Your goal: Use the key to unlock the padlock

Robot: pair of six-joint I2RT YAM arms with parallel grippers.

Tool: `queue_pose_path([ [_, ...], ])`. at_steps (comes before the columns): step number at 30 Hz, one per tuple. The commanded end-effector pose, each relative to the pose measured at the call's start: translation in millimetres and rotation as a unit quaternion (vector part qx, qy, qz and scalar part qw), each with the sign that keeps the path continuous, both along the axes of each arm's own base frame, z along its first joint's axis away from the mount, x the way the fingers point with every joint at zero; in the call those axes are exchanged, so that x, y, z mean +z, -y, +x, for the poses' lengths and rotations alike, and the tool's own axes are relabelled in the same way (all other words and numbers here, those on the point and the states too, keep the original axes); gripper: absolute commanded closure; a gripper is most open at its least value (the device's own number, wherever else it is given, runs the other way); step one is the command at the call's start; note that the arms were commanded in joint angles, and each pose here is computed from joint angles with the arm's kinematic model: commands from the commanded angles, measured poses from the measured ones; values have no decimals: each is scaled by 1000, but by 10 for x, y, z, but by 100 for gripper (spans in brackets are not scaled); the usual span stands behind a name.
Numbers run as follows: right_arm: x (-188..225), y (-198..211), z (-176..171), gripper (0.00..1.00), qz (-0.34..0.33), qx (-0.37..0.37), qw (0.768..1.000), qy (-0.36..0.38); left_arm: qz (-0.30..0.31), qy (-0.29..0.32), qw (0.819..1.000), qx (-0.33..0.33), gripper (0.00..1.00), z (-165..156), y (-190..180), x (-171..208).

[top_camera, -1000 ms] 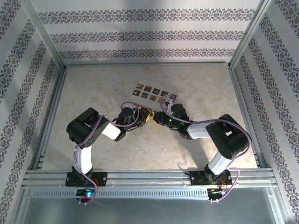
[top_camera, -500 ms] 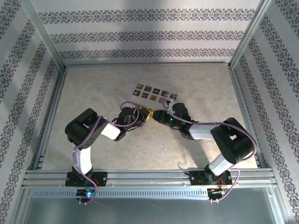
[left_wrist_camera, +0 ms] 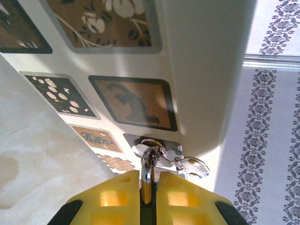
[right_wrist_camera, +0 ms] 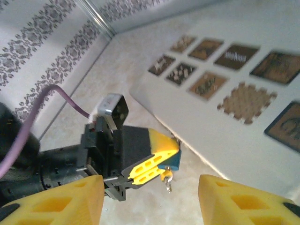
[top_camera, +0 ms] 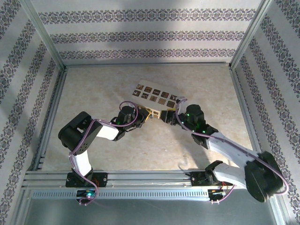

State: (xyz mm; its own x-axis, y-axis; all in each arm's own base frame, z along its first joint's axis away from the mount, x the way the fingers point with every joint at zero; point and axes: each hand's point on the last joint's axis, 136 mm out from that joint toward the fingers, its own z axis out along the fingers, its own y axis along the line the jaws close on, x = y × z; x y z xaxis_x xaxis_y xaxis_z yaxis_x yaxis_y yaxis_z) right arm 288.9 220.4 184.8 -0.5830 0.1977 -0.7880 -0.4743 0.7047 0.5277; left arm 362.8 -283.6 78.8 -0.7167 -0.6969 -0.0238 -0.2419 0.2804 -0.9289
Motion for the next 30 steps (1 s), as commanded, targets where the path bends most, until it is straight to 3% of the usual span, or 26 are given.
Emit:
queue_pose_path([
  [1, 26, 209, -40, 39, -85, -8, 994, 74, -16, 38, 999, -11, 100, 11, 96, 322],
  [4, 207, 291, -62, 31, -103, -16, 985, 136, -16, 31, 999, -12, 100, -6, 101, 331],
  [9, 337, 290, -111, 27, -140, 8, 968, 206, -27, 19, 999, -8, 100, -34, 104, 320],
  [16, 337, 264, -172, 3, -201, 50, 940, 272, -51, 6, 999, -4, 100, -62, 109, 274],
  [27, 400, 100, -295, 2, -237, 129, 905, 328, -30, -21, 999, -5, 100, -127, 86, 300],
  [30, 340, 24, -342, 5, -267, 149, 887, 347, -21, -25, 999, -4, 100, -145, 69, 326],
])
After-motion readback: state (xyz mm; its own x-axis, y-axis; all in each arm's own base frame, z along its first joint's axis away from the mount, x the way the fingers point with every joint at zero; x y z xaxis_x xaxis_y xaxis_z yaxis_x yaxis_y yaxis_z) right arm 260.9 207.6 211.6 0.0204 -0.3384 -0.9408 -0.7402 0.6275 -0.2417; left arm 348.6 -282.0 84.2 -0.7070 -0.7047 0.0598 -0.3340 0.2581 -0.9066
